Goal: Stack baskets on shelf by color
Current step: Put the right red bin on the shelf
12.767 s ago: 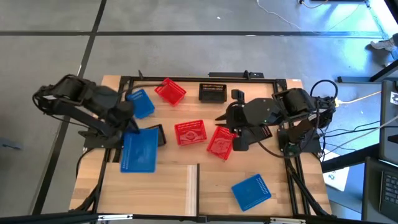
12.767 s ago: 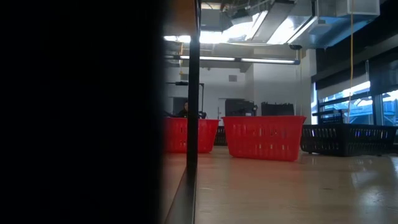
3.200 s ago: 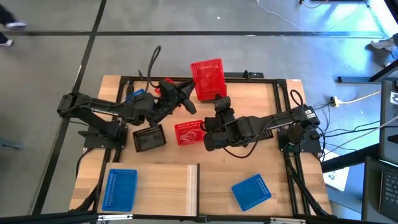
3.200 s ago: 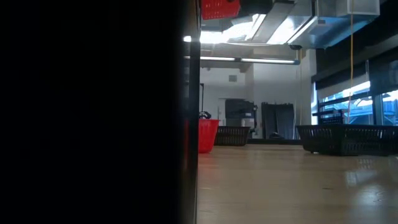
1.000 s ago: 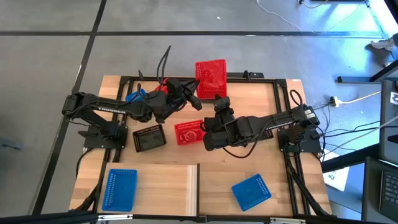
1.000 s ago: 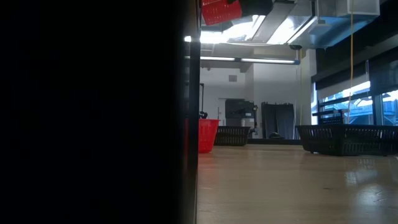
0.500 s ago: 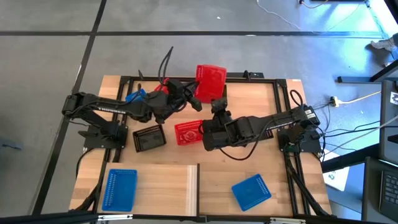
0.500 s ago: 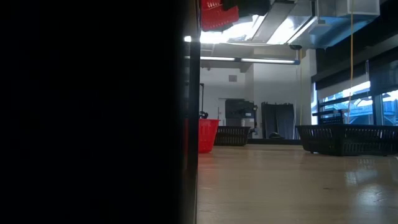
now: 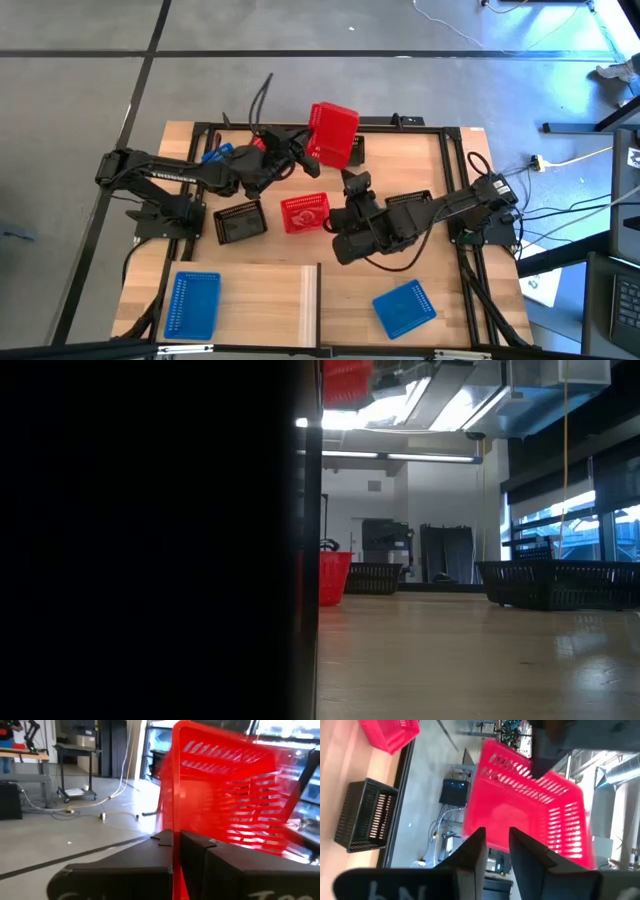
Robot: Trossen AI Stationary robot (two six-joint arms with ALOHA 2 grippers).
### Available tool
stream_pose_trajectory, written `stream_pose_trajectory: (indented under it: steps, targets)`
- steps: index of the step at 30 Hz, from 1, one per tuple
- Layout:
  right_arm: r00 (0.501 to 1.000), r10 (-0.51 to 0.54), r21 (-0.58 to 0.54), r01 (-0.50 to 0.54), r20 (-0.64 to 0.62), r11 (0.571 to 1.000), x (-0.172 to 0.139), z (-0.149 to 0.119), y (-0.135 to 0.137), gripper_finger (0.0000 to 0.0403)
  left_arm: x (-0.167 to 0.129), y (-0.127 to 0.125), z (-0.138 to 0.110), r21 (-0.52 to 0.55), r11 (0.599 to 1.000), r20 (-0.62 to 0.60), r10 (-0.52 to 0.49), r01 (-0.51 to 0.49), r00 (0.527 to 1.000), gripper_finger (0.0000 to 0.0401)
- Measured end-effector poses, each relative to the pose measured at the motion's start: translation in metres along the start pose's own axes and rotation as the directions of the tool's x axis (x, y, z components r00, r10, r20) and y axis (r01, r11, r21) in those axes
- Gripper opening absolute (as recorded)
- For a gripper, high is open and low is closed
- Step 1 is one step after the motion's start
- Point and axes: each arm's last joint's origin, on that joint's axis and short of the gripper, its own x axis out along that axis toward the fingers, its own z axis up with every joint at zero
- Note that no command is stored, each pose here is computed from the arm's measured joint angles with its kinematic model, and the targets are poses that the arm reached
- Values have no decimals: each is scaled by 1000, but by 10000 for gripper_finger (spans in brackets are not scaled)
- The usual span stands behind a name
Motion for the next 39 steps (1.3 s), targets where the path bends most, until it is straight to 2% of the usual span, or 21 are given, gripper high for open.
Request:
stream_pose_trajectory:
  steps: [5, 11, 15, 17, 19, 22, 25, 29, 32, 35, 39]
  targets:
    - [999, -3, 33, 2, 35, 999, -11, 2, -2, 87, -2, 3, 1, 21, 1000, -17, 22, -22, 1000, 0]
    - [997, -8, 86, 1, 81, 996, -25, 3, -10, 87, -12, 3, 8, 21, 1000, -23, -3, 3, 1000, 0]
    - [994, -14, 135, -1, 110, 991, -36, 3, -23, 87, -23, 4, 15, 14, 1000, -28, -11, 12, 1000, 0]
    - [992, -17, 171, -5, 129, 985, -41, 2, -33, 87, -33, 8, 19, 46, 999, -51, -5, 7, 999, 0]
    - [989, -23, 238, -12, 146, 971, -47, 0, -45, 87, -45, 8, 29, 16, 1000, -43, -12, 13, 999, 0]
    - [983, -10, 346, -54, 181, 937, -55, -6, -63, 87, -64, 12, 35, 34, 999, -67, -13, 15, 998, 0]
    - [962, 62, 424, -175, 267, 889, -61, -15, -81, 87, -82, 15, 43, 25, 999, -77, -43, 45, 996, 0]
    - [896, 176, 459, -368, 408, 809, -66, -25, -102, 87, -105, 18, 52, 21, 995, -92, -95, 97, 991, 0]
    - [841, 224, 459, -470, 493, 754, -68, -31, -115, 87, -119, 18, 53, 20, 988, -113, -149, 152, 982, 0]
    - [803, 228, 465, -521, 550, 715, -70, -35, -124, 87, -132, 16, 50, -5, 977, -149, -210, 212, 966, 0]
    - [795, 231, 489, -544, 561, 682, -71, -37, -125, 87, -149, 19, 47, -100, 949, -211, -313, 298, 926, 0]
